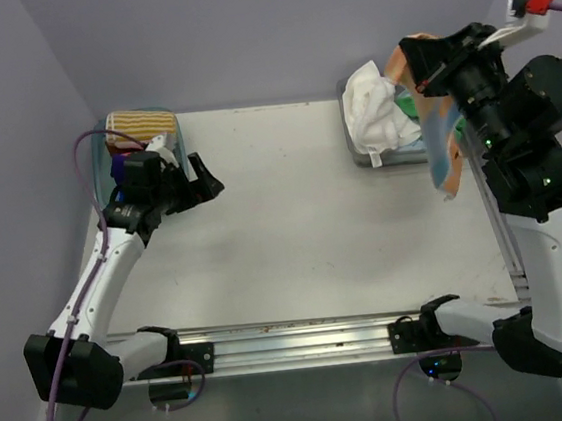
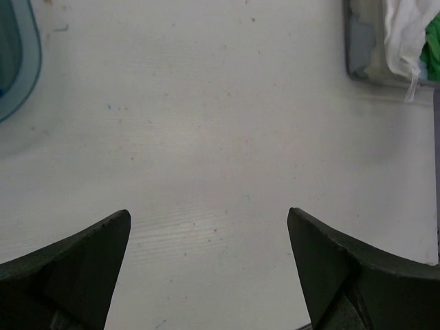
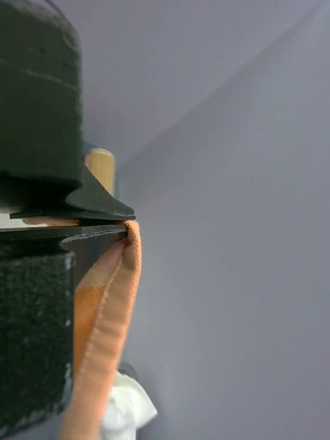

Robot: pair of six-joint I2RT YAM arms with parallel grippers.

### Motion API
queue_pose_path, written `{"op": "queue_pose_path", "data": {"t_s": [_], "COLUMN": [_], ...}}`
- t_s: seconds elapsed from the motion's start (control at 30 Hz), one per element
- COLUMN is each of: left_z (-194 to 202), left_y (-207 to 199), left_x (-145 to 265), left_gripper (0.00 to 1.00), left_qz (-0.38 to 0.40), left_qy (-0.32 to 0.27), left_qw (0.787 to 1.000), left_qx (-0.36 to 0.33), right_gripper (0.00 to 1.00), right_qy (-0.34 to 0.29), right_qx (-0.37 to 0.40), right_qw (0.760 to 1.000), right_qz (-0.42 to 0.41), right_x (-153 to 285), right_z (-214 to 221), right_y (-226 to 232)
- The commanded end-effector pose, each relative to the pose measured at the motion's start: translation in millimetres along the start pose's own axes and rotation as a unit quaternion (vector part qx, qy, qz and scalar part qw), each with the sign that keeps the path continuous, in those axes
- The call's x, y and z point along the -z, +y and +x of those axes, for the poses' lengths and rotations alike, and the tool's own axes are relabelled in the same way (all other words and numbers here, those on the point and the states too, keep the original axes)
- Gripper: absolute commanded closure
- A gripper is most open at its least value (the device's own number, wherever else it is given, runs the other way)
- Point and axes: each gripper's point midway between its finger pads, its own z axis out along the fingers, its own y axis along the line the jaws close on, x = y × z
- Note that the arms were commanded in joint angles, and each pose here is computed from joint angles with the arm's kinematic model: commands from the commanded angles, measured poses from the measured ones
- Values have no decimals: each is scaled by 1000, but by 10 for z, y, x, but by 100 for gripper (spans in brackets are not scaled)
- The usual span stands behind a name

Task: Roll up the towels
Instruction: Move the towel to the center of the board, then flatten the towel

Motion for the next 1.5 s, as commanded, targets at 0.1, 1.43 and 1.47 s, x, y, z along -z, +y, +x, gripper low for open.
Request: {"op": "queue_pose_path", "data": {"t_s": [0.1, 1.43, 1.47], "left_z": [-534, 1394, 1408], "left_y": [-52, 177, 205], "left_x": [456, -412, -465], "left_gripper": [0, 16, 17], "left_qz": [11, 2, -3], "left_qy": [-66, 198, 204], "left_qw": [998, 980, 979], "left_qx": [-2, -2, -3], "right_gripper": [100, 76, 82], "right_qy": [218, 570, 565], "right_qx": [40, 99, 96], "right_qw": [968, 766, 770], "right_qz": [-120, 279, 279], "right_x": [-20, 1943, 1860], "right_z": [1452, 5095, 5111], "right_y": [479, -1899, -1898]}}
